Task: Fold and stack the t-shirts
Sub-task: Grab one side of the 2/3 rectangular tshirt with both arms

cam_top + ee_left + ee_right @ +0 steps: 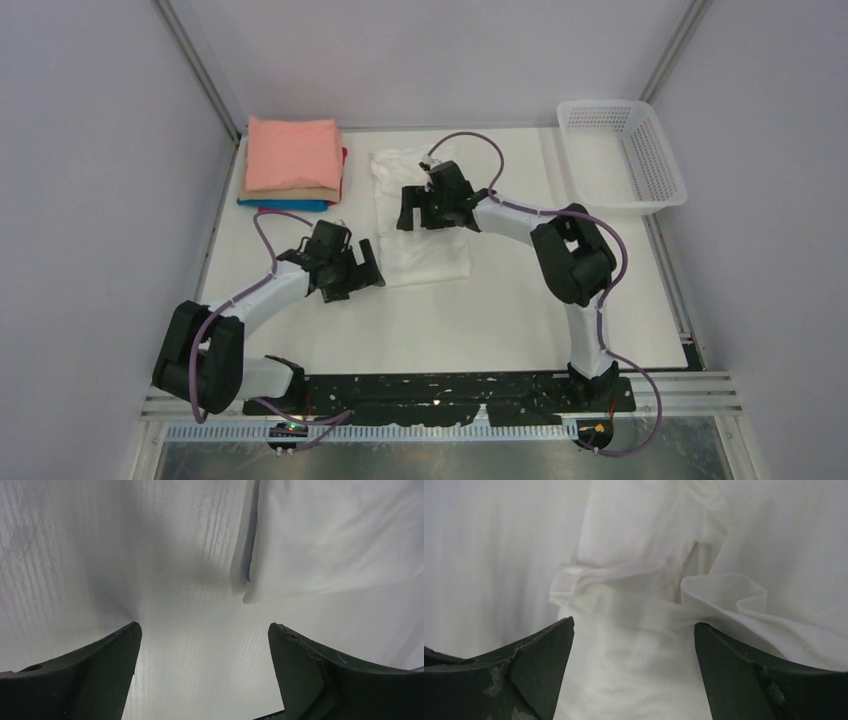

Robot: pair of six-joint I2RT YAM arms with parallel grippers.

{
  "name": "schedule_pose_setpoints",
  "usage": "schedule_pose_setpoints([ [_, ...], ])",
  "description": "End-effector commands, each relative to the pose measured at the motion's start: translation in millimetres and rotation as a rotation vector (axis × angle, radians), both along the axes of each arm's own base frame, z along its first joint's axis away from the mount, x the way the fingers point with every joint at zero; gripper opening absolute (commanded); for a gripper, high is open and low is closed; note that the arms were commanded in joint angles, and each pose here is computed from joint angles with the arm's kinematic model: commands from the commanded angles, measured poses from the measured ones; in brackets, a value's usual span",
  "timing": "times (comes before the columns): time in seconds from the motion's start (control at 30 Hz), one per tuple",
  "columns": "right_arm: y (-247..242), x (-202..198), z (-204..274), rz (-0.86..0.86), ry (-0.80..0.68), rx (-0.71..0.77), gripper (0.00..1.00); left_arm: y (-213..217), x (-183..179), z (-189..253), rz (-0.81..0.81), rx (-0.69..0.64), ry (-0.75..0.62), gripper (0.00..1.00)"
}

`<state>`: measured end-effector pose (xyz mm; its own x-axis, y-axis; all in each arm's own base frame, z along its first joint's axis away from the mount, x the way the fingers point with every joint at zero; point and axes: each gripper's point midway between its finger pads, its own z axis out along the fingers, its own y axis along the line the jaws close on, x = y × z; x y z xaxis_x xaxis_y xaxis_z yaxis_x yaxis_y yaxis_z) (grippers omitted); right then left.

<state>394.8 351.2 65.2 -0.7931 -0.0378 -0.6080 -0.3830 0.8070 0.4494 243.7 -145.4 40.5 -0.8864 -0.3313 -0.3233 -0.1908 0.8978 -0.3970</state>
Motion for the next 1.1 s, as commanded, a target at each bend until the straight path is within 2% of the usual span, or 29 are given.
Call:
schedule_pose_setpoints([
  [0.0, 9, 41, 23, -0.047, -0.111, -0.008, 0.95, -3, 9, 9, 0.007, -0.021, -0.051, 1.00],
  [0.13, 7, 85, 39, -0.147, -0.217, -0.011, 0.95, -4, 8, 9, 0.001, -0.027, -0.050, 1.00],
  [0.23, 9, 127, 73, -0.240, -0.308, 0.052, 0.95, -4, 6, 9, 0.003, -0.033, -0.048, 1.00],
  [0.37, 10, 144, 98, -0.250, -0.337, 0.088, 0.95, -5, 7, 13, 0.003, -0.043, -0.060, 1.00],
  [0.47, -1, 124, 128, -0.226, -0.359, 0.076, 0.95, -9, 11, 17, 0.002, -0.054, -0.064, 1.00],
  [0.5, -6, 105, 130, -0.200, -0.349, 0.067, 0.95, -10, 10, 17, -0.002, -0.060, -0.062, 1.00],
  [0.53, -11, 86, 109, -0.170, -0.304, 0.037, 0.95, -10, 10, 17, -0.005, -0.065, -0.065, 1.00],
  [0.57, -7, 67, 125, -0.119, -0.313, 0.067, 0.95, -10, 9, 17, -0.005, -0.066, -0.066, 1.00],
  [0.6, -12, 47, 98, -0.095, -0.252, 0.040, 0.95, -9, 8, 15, -0.002, -0.060, -0.066, 1.00],
  [0.63, -5, 27, 103, -0.050, -0.230, 0.080, 0.95, -7, 8, 14, 0.003, -0.056, -0.068, 1.00],
  [0.67, -6, 12, 82, -0.031, -0.194, 0.079, 0.95, -6, 7, 14, 0.006, -0.053, -0.069, 1.00],
  [0.73, 1, -9, 71, -0.003, -0.158, 0.117, 0.95, -5, 5, 11, 0.007, -0.048, -0.063, 1.00],
  [0.83, 10, -16, 55, 0.008, -0.125, 0.119, 0.95, -4, 0, 9, 0.007, -0.051, -0.055, 1.00],
  [1.07, 25, 6, 29, -0.019, -0.095, 0.100, 0.95, 4, -4, 7, 0.023, -0.022, -0.059, 0.99],
])
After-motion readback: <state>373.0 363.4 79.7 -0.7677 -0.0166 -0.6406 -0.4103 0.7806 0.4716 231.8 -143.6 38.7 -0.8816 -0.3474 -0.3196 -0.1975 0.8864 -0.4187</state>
